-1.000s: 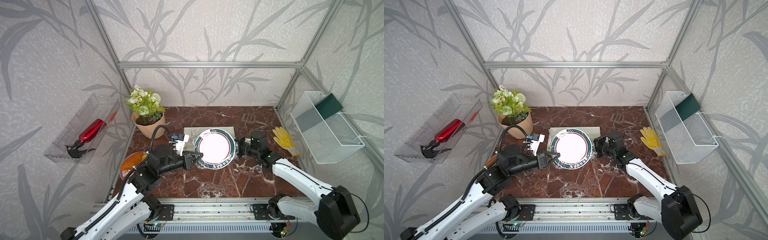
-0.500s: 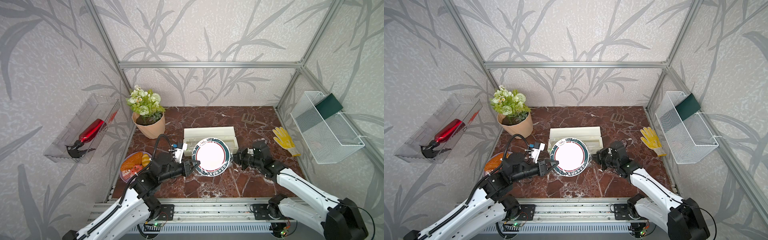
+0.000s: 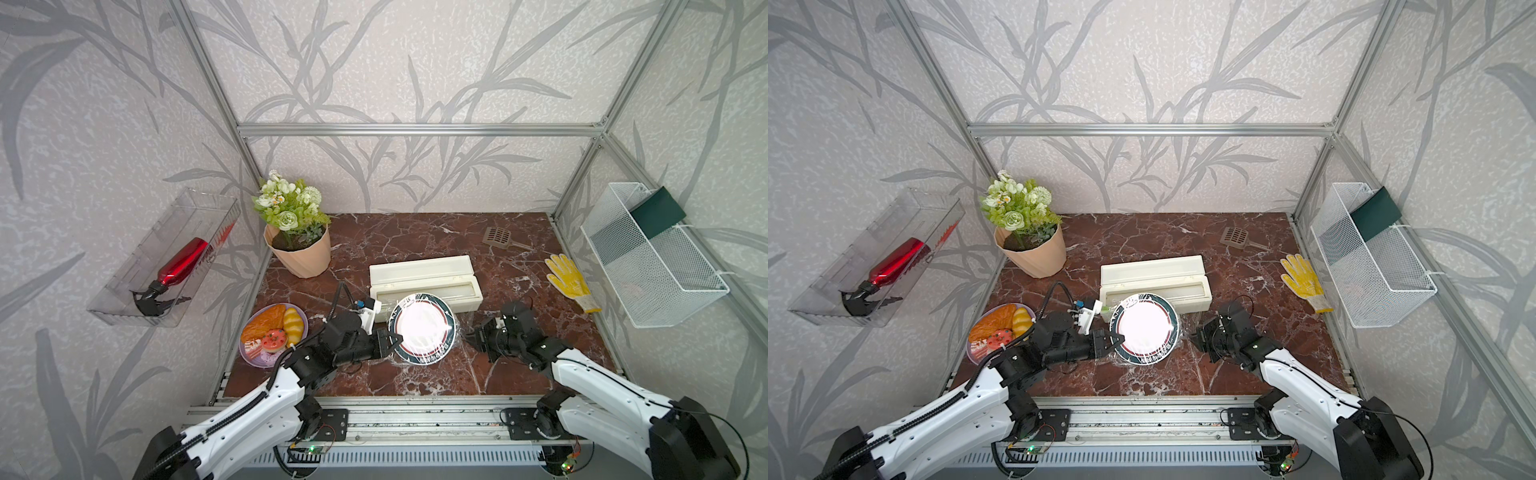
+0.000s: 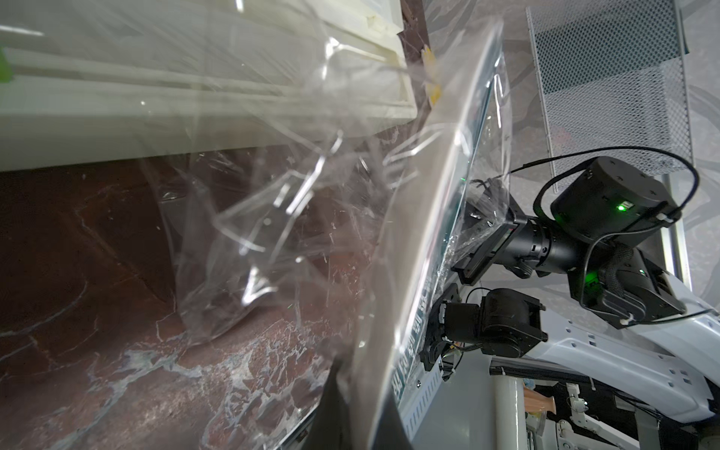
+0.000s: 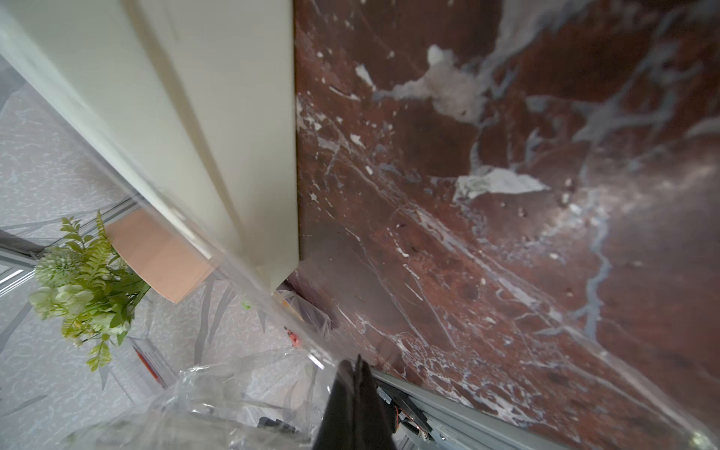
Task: Wrap the plate with plastic wrap
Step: Place the plate at the center of the board.
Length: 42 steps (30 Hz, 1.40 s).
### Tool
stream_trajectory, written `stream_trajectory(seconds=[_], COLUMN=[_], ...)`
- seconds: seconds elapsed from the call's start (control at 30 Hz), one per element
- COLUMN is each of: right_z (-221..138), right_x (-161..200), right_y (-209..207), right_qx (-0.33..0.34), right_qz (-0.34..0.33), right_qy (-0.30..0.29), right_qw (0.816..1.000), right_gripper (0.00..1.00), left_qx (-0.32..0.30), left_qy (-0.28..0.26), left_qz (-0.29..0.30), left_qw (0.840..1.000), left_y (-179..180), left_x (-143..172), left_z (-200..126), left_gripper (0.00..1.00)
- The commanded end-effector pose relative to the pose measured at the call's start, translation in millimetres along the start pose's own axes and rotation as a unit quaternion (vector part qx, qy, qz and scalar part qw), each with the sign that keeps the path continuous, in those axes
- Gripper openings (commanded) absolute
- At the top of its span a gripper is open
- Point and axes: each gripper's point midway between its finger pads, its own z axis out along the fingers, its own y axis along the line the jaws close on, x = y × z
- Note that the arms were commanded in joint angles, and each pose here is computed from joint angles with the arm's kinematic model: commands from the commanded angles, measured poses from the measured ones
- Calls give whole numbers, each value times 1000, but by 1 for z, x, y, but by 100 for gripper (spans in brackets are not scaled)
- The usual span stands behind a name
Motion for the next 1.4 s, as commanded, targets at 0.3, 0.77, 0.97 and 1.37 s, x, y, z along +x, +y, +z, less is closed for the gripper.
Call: stream_trajectory(seconds=[0.3, 0.77, 0.97, 1.37], right_z=[20, 18, -1, -57], right_x=[-14, -22, -39, -52], right_y=[-35, -45, -50, -3], right_qx=[57, 90, 115, 167], right_qz=[-12, -40, -69, -239], right_qy=[-14, -40, -99, -184], right_qw=[998, 994, 986, 939], right_gripper=[0, 3, 26, 49], left_qx=[-33, -108, -139, -198], left_qy=[42, 118, 126, 149], left_qz=[-37, -91, -105, -120], left_qw=[998, 983, 977, 961], left_y=[27, 69, 85, 113], left_x=[19, 42, 49, 58], left_z=[31, 64, 62, 60], left_gripper=[0, 0, 0, 22])
